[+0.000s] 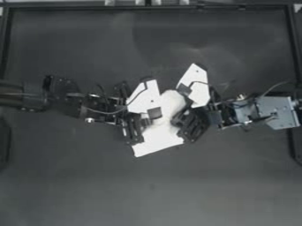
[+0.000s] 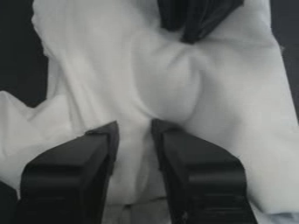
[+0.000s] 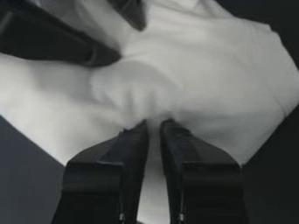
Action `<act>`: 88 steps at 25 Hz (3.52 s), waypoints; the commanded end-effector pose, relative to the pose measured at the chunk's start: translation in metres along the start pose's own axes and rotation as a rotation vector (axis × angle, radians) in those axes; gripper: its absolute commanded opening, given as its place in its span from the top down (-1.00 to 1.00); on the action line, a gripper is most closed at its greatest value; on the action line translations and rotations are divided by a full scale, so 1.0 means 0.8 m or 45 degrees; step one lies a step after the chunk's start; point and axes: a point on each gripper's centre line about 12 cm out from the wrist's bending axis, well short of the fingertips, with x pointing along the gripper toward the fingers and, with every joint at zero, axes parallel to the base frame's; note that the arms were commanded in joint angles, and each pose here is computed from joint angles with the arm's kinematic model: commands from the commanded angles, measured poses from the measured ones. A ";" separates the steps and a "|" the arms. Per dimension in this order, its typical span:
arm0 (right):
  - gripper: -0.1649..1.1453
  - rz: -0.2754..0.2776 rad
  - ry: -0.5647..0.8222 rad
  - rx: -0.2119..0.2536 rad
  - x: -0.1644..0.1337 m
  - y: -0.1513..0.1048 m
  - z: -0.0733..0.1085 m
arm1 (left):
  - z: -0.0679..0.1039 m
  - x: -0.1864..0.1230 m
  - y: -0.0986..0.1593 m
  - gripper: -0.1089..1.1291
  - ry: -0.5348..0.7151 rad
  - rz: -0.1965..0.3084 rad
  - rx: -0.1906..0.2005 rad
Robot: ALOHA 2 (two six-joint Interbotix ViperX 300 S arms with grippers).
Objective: Fold shirt
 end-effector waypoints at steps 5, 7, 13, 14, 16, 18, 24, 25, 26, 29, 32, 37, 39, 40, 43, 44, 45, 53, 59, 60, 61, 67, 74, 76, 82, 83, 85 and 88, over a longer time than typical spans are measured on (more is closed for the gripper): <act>-0.14 0.047 0.051 0.027 -0.005 0.024 -0.025 | 0.007 -0.006 -0.019 -0.34 -0.044 -0.037 0.051; -0.14 0.059 0.061 0.029 -0.006 0.030 -0.029 | 0.007 -0.007 -0.022 -0.34 -0.043 -0.040 0.061; -0.14 0.103 0.090 0.031 -0.010 0.052 -0.044 | 0.001 -0.010 -0.041 -0.34 -0.031 -0.066 0.102; -0.14 0.108 0.094 0.029 -0.011 0.055 -0.046 | 0.000 -0.011 -0.044 -0.34 -0.030 -0.069 0.108; -0.14 0.118 0.093 0.024 -0.012 0.058 -0.047 | 0.000 -0.013 -0.045 -0.34 -0.031 -0.068 0.118; -0.14 0.128 0.081 0.020 -0.015 0.060 -0.044 | 0.002 -0.016 -0.044 -0.34 -0.034 -0.062 0.131; -0.15 0.175 -0.004 -0.034 -0.032 0.065 -0.022 | 0.018 -0.034 -0.035 -0.34 -0.090 -0.042 0.150; -0.17 0.190 -0.020 -0.050 -0.035 0.066 -0.019 | 0.020 -0.037 -0.034 -0.34 -0.098 -0.041 0.150; -0.19 0.204 -0.034 -0.063 -0.038 0.067 -0.017 | 0.022 -0.039 -0.034 -0.34 -0.106 -0.041 0.153; -0.32 0.246 -0.075 -0.079 -0.049 0.070 -0.011 | 0.024 -0.044 -0.033 -0.34 -0.119 -0.040 0.157; -0.44 0.243 -0.082 -0.114 -0.053 0.066 -0.014 | 0.028 -0.048 -0.032 -0.34 -0.132 -0.039 0.156; -0.46 0.240 -0.122 -0.157 -0.062 0.059 -0.006 | 0.045 -0.067 -0.030 -0.34 -0.198 -0.033 0.172; -0.46 0.239 -0.147 -0.164 -0.068 0.056 0.000 | 0.052 -0.077 -0.028 -0.34 -0.229 -0.031 0.171; -0.46 0.235 -0.158 -0.173 -0.071 0.053 0.002 | 0.057 -0.082 -0.027 -0.34 -0.245 -0.029 0.168; -0.46 0.229 -0.196 -0.205 -0.080 0.046 0.009 | 0.065 -0.097 -0.025 -0.34 -0.283 -0.030 0.162; -0.46 0.223 -0.209 -0.230 -0.083 0.043 0.011 | 0.067 -0.101 -0.025 -0.34 -0.292 -0.028 0.160; -0.46 0.217 -0.221 -0.245 -0.085 0.039 0.012 | 0.067 -0.104 -0.026 -0.34 -0.298 -0.031 0.160; -0.47 0.207 -0.279 -0.331 -0.087 0.024 0.024 | 0.064 -0.111 -0.051 -0.34 -0.314 -0.081 0.201; -0.47 0.297 -0.337 -0.325 -0.086 0.009 0.034 | 0.054 -0.109 -0.066 -0.34 -0.386 -0.164 0.223; -0.47 0.322 -0.342 -0.327 -0.085 0.009 0.033 | 0.051 -0.108 -0.067 -0.34 -0.394 -0.175 0.226; -0.47 0.344 -0.345 -0.326 -0.085 0.008 0.031 | 0.047 -0.107 -0.067 -0.34 -0.399 -0.186 0.228; -0.47 0.381 -0.355 -0.360 -0.077 0.002 0.031 | 0.026 -0.098 -0.063 -0.34 -0.433 -0.237 0.217; -0.48 0.402 -0.367 -0.408 -0.069 -0.002 0.032 | 0.008 -0.087 -0.056 -0.34 -0.416 -0.250 0.202; -0.48 0.422 -0.363 -0.422 -0.063 -0.001 0.030 | -0.001 -0.082 -0.055 -0.34 -0.396 -0.256 0.193; -0.48 0.429 -0.298 -0.433 -0.034 -0.008 0.019 | -0.018 -0.074 -0.059 -0.34 -0.387 -0.292 0.165; -0.47 0.429 -0.295 -0.423 -0.031 -0.011 0.019 | -0.020 -0.073 -0.061 -0.34 -0.381 -0.295 0.168; -0.47 0.426 -0.276 -0.411 -0.024 -0.018 0.015 | -0.027 -0.069 -0.063 -0.34 -0.358 -0.298 0.175; -0.47 0.434 -0.274 -0.400 -0.018 -0.025 0.015 | -0.039 -0.062 -0.065 -0.34 -0.322 -0.302 0.174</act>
